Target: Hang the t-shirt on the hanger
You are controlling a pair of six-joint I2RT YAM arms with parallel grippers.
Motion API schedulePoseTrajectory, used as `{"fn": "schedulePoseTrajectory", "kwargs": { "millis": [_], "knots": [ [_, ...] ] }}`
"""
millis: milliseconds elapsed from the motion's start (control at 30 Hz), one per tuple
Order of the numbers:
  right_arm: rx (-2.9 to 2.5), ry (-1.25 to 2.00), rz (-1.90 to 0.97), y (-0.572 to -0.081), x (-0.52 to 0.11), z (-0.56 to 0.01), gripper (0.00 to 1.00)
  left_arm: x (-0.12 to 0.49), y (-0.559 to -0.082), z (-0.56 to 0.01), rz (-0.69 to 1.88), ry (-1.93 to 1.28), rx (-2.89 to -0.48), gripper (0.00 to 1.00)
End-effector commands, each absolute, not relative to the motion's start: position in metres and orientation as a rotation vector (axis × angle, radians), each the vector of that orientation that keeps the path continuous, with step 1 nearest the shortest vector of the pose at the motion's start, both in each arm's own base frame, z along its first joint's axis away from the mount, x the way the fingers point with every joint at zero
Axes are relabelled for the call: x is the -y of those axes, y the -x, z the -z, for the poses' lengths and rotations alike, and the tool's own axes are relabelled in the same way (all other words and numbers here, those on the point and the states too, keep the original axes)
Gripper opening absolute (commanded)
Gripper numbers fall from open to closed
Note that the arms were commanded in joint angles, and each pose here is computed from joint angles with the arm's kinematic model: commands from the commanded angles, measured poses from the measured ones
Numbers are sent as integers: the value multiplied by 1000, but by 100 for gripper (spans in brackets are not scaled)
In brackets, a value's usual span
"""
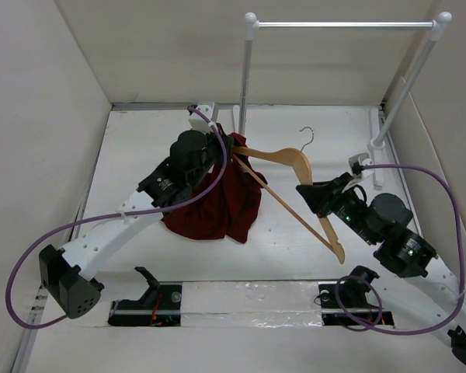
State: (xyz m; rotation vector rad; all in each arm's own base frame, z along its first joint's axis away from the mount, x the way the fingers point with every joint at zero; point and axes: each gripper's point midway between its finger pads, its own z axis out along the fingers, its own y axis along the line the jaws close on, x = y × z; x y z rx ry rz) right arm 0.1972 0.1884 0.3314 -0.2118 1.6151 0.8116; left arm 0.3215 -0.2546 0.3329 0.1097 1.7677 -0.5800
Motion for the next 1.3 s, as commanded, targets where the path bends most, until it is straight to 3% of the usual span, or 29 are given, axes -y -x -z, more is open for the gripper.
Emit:
{"fn": "schedulePoseTrajectory", "kwargs": {
  "millis": [0, 633, 967, 1267],
  "knots": [
    [-1490, 175, -857, -187, -178, -384, 0, 251, -329, -359, 556, -71, -1706, 0],
    [-1509, 100, -739, -206, -166, -372, 0, 250, -327, -369, 563, -80, -1691, 0],
    [-1465, 291, -953, -217, -246, -361, 0, 293, -316, -373, 761, -225, -1699, 0],
    [-1321, 233, -1014, -247, -277, -370, 0, 310, -281, -404, 976, -341, -1630, 0]
  ]
}}
